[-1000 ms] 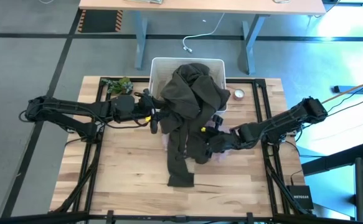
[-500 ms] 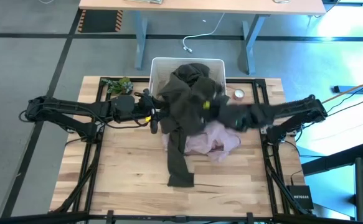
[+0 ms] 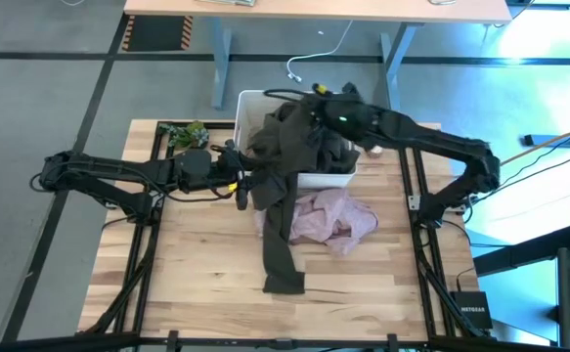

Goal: Sort clothes
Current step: Put the gray jacket in the white bin

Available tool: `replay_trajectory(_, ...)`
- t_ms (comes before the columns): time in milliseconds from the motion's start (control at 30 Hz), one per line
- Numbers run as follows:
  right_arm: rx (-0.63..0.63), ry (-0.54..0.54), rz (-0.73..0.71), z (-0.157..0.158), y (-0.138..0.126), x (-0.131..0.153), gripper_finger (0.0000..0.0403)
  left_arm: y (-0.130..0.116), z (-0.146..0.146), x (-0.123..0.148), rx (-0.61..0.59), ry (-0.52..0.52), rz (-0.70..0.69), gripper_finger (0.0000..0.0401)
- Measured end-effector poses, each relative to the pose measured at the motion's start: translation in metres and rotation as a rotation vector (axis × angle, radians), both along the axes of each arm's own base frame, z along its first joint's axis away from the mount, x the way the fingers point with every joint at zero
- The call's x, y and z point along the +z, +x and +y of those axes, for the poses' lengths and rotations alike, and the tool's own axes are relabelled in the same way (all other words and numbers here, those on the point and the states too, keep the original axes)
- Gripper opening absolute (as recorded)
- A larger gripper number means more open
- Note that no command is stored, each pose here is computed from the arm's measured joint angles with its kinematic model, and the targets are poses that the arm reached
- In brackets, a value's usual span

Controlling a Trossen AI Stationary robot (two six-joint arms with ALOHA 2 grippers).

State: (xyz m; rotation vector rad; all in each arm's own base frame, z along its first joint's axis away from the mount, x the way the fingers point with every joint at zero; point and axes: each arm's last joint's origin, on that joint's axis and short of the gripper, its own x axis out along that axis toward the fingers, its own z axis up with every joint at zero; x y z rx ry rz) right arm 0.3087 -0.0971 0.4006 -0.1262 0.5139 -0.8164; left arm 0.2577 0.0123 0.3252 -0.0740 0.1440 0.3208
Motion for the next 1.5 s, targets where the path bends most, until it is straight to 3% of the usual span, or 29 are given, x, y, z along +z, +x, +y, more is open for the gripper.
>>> replay_trajectory(167, -0.016, 0.192, 0.119, -0.025, 0.021, -0.055, 0.0021, 0.0, 0.0, 0.0, 0.0, -0.001, -0.001, 0.0164)
replay_trajectory(400, -0.023, 0.336, 0.235, -0.041, 0.051, -0.121, 0.0021, 0.0, 0.0, 0.0, 0.001, -0.003, -0.004, 0.0164)
replay_trajectory(533, -0.03, 0.363, 0.26, -0.043, 0.061, -0.141, 0.0021, 0.0, 0.0, 0.0, 0.001, -0.006, -0.005, 0.0164)
replay_trajectory(633, -0.047, 0.451, 0.22, -0.042, 0.062, -0.145, 0.0022, 0.0, 0.0, 0.0, 0.001, -0.007, -0.005, 0.0164)
replay_trajectory(833, -0.035, 0.465, 0.265, -0.04, 0.052, -0.114, 0.0058, 0.0, 0.0, 0.0, 0.001, -0.007, -0.002, 0.0164)
replay_trajectory(1167, 0.05, 0.428, 0.164, -0.015, 0.019, -0.008, 0.0193, 0.0, 0.0, -0.001, 0.001, -0.007, 0.006, 0.0164)
replay_trajectory(1333, 0.235, 0.465, 0.162, 0.035, 0.006, 0.017, 0.0225, 0.0, 0.0, -0.001, 0.001, -0.007, 0.007, 0.0164)
replay_trajectory(1500, 0.364, 0.441, 0.287, 0.105, 0.004, 0.007, 0.0229, 0.0, 0.0, -0.001, 0.001, -0.007, 0.007, 0.0164)
